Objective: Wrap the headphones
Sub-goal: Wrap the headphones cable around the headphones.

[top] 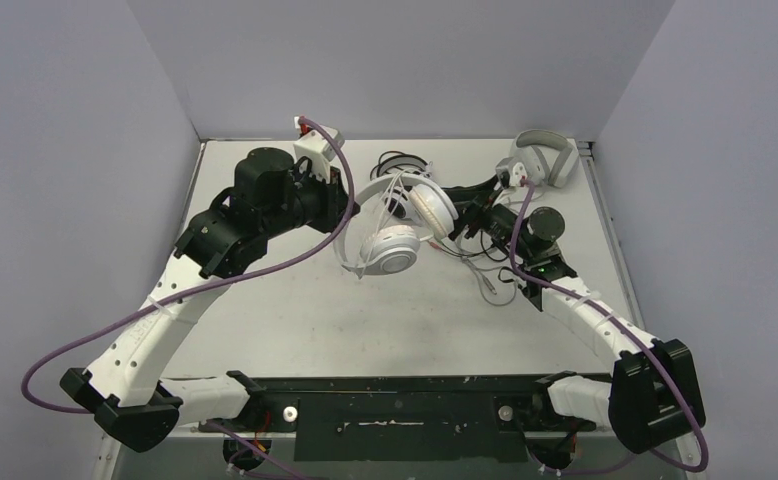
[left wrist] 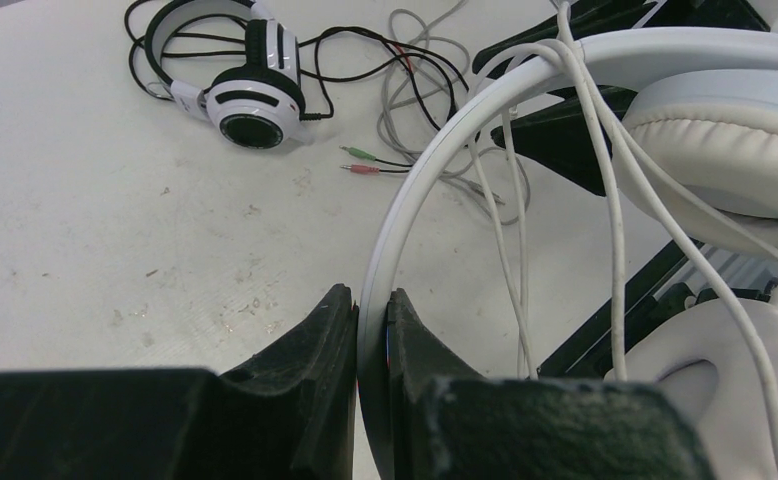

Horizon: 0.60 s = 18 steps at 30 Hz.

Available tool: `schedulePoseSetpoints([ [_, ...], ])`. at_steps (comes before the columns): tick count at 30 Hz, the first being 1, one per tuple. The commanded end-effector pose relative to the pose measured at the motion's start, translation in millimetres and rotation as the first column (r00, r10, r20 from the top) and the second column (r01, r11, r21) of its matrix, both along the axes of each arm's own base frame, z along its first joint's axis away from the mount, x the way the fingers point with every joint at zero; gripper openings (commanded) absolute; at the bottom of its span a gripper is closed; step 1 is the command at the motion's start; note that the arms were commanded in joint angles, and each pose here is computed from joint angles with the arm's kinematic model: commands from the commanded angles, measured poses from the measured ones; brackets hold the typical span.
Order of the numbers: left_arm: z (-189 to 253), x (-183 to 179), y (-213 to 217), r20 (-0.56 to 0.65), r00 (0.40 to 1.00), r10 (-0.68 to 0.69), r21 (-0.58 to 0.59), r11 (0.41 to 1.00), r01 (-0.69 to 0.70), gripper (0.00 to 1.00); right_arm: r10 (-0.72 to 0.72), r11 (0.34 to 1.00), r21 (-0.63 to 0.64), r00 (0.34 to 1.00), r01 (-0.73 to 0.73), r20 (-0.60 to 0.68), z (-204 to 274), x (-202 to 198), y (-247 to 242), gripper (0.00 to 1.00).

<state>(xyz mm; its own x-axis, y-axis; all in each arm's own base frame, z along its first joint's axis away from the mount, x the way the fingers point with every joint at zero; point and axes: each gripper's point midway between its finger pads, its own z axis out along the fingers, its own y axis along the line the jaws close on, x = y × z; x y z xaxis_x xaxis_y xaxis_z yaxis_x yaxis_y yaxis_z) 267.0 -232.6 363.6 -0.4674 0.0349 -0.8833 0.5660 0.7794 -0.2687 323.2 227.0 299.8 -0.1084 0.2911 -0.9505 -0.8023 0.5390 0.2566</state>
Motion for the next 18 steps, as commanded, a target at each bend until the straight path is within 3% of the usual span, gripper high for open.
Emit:
schedulePoseSetpoints([
  [1,51.1,-4.2,-7.9,0.11,0.994,-0.016,-0.147,0.989,0.032,0.0,0.058,0.997,0.044,0.994,-0.062,0.091,28.0,-5.8,5.9,0.59],
  [5,48.3,-4.1,-10.5,0.106,0.994,-0.024,-0.154,0.987,0.04,0.0,0.111,0.993,0.038,0.991,-0.114,0.077,25.6,-10.0,12.8,0.59],
  [14,39.1,12.7,-6.7,0.058,0.995,0.087,-0.189,0.979,-0.074,0.0,0.132,0.985,0.104,0.991,-0.134,0.03,18.8,-20.8,15.6,0.1],
  [18,35.3,21.3,-3.7,0.011,0.985,0.174,-0.263,0.951,-0.165,0.0,0.118,0.989,0.096,0.992,-0.114,-0.034,1.7,-22.2,23.9,0.01],
])
